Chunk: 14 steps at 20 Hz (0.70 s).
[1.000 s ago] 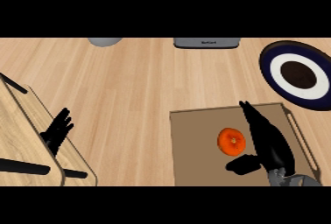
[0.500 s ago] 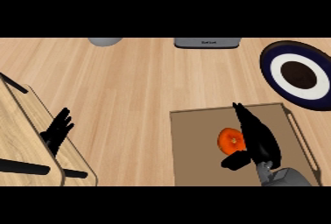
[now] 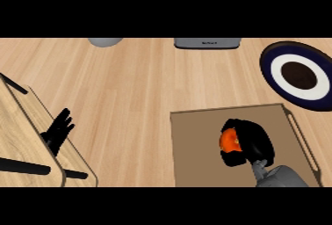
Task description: Pick the squash from the tray and place it in the plate
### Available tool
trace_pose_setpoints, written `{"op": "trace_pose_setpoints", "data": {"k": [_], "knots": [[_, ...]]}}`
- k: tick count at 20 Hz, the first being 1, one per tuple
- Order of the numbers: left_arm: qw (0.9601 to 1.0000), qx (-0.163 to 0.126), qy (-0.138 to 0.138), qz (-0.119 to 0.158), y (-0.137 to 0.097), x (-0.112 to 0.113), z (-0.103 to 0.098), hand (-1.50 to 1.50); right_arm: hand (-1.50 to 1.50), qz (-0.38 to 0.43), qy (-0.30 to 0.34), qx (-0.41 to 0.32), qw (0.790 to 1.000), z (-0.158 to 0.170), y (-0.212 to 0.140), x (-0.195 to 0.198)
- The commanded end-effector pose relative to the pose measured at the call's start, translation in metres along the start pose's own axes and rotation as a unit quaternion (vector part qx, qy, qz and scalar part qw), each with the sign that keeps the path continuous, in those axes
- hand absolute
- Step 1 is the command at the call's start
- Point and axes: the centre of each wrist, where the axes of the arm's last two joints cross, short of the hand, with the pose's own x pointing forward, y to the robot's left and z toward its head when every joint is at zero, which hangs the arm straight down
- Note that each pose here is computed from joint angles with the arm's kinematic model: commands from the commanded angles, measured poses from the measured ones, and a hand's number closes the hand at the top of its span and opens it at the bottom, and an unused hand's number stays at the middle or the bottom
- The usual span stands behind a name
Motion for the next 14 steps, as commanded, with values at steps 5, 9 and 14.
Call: {"op": "trace_pose_setpoints", "data": {"k": [5, 9, 14], "knots": [[0.9978, -0.046, 0.009, 0.047, -0.044, -0.001, -0.004, 0.0, 1.5, 0.023, -0.018, -0.061, 0.998, 0.006, -0.01, -0.003], [0.9968, -0.069, -0.014, 0.038, -0.052, 0.003, -0.002, 0.0, 1.5, -0.064, 0.129, -0.187, 0.972, -0.055, -0.056, 0.029], [0.9964, -0.076, -0.024, 0.028, -0.034, 0.003, -0.001, 0.0, 1.5, -0.12, 0.223, -0.351, 0.901, -0.078, -0.126, 0.034]]}}
